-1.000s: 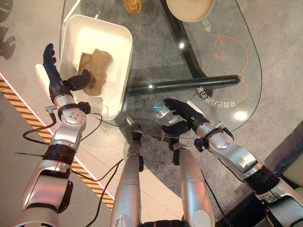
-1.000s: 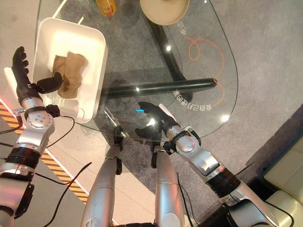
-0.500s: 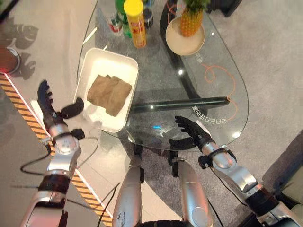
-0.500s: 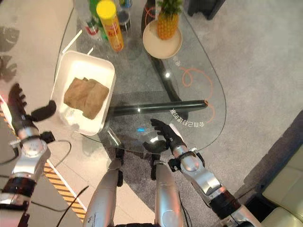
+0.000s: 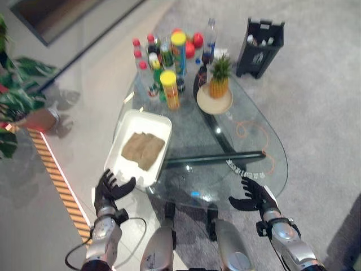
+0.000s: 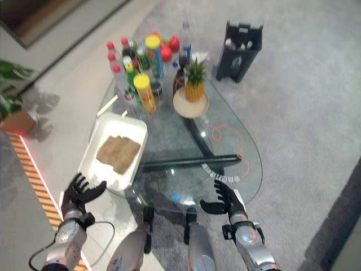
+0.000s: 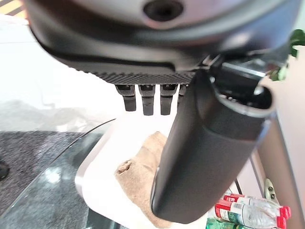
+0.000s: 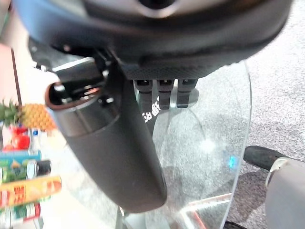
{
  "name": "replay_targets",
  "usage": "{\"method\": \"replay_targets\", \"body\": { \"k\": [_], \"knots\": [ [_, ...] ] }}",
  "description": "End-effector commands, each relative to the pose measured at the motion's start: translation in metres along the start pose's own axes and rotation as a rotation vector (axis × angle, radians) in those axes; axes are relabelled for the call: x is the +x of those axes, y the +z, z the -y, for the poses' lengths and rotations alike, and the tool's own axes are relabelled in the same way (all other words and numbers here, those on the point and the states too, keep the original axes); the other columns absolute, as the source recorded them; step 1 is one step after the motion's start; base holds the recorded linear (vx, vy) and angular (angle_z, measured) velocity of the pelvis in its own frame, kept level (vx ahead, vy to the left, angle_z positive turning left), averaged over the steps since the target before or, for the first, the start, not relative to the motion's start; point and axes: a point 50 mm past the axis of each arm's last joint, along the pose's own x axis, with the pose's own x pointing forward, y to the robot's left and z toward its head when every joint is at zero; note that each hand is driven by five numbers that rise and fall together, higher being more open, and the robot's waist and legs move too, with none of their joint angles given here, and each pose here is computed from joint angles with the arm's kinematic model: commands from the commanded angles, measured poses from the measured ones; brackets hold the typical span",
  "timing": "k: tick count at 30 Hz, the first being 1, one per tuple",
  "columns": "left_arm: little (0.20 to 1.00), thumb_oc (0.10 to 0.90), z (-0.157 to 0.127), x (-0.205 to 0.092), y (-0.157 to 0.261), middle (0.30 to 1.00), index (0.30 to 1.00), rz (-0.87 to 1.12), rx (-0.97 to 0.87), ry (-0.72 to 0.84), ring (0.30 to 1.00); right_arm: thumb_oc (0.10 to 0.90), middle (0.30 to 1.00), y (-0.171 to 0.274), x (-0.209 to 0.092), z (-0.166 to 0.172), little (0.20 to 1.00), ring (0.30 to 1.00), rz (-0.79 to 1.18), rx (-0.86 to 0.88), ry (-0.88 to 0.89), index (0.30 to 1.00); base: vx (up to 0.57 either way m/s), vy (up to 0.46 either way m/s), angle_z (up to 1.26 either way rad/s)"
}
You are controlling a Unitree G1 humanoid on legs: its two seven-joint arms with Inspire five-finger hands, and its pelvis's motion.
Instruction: Wipe the table with a cloth and put it in the basket.
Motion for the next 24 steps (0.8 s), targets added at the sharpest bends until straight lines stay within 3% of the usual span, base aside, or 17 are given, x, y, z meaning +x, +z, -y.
{"method": "replay_targets", "body": {
  "k": [1, 8, 12, 17, 24],
  "knots": [
    [0.900, 0.800, -0.024, -0.001, -0.005, 0.900, 0.900, -0.018, 0.058, 0.015, 0.900, 0.800, 0.900, -0.010, -0.005, -0.007, 0.900, 0.900, -0.014, 0.040, -0.031, 0.900, 0.07, -0.025, 0.10],
    [0.900, 0.800, -0.037, -0.017, -0.069, 0.900, 0.900, -0.333, 0.091, 0.048, 0.900, 0.800, 0.900, -0.076, -0.009, -0.010, 0.900, 0.900, -0.309, 0.070, -0.111, 0.900, 0.06, -0.021, 0.01],
    [0.900, 0.800, -0.046, -0.038, -0.106, 0.900, 0.900, -0.523, 0.126, 0.077, 0.900, 0.800, 0.900, -0.121, -0.027, -0.016, 0.900, 0.900, -0.519, 0.118, -0.138, 0.900, 0.06, -0.022, -0.04],
    [0.900, 0.800, -0.049, -0.055, -0.129, 0.900, 0.900, -0.670, 0.146, 0.110, 0.900, 0.800, 0.900, -0.145, -0.043, -0.027, 0.900, 0.900, -0.687, 0.190, -0.148, 0.900, 0.05, -0.013, -0.01],
    [0.900, 0.800, -0.043, -0.063, -0.139, 0.900, 0.900, -0.765, 0.121, 0.056, 0.900, 0.800, 0.900, -0.153, -0.049, -0.032, 0.900, 0.900, -0.756, 0.188, -0.125, 0.900, 0.04, 0.001, -0.06]
  ]
}}
